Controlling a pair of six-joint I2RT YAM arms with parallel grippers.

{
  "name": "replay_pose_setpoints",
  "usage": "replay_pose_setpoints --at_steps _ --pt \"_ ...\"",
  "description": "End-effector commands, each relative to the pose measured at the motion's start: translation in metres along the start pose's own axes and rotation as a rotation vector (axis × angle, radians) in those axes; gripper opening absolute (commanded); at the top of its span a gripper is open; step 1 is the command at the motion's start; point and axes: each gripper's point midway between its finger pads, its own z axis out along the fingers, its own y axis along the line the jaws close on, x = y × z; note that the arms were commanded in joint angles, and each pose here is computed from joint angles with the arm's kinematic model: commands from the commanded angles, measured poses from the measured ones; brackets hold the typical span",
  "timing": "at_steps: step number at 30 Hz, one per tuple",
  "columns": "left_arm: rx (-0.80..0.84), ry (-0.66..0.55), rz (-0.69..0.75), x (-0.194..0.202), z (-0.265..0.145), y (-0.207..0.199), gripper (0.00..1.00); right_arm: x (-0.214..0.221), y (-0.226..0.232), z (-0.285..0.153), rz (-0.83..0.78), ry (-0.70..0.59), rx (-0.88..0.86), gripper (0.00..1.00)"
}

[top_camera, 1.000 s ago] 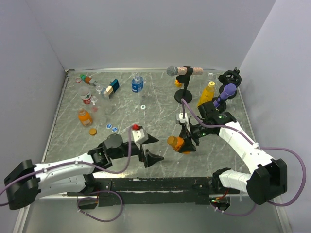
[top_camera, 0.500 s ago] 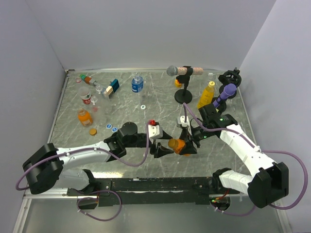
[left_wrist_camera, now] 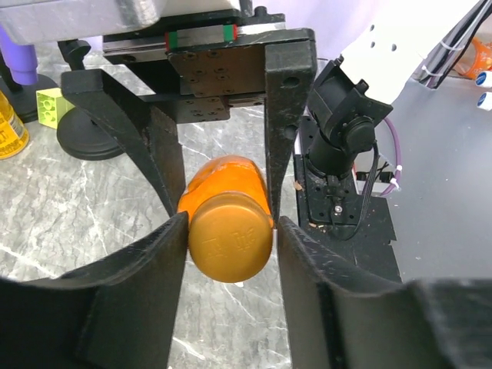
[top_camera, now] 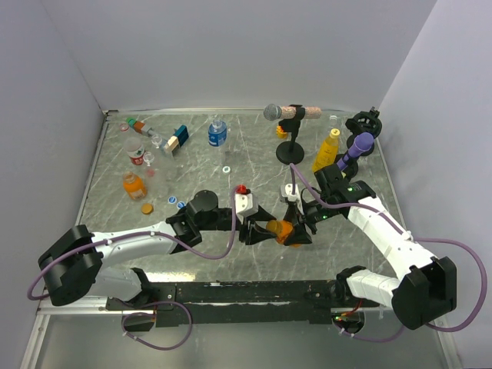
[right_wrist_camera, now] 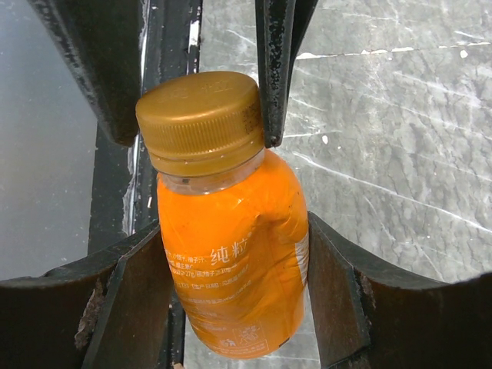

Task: Unscrew the bottle caps
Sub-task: Unscrew the bottle cap from the plastic bottle.

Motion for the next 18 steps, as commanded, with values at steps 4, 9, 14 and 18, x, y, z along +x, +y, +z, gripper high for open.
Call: replay_pose_setpoints --at_steps 4,9,14,18 --pt "0.016 -0.037 0.027 -0.0149 -0.0026 -0.0021 0.46 -0.0095 0.0045 -0.0011 -0.042 -0.042 -0.018 0.09" --pt "0.015 -0.021 -0.004 -0.0128 -0.0032 -0.0027 0.19 -0.0090 0.0033 -0.0011 -0.036 -0.037 -0.013 0.09" --pt "-0.056 -0.029 -0.164 -0.0159 -0.0065 0.0011 0.01 -0.0085 0.0012 -0.0012 -0.025 -0.032 -0.006 0.09" --pt "-0.178 -0.037 -0.428 -0.0165 -0.0089 0.0051 0.01 -0.0086 0.0003 -0.0012 -0.023 -0.030 -0.003 0.08"
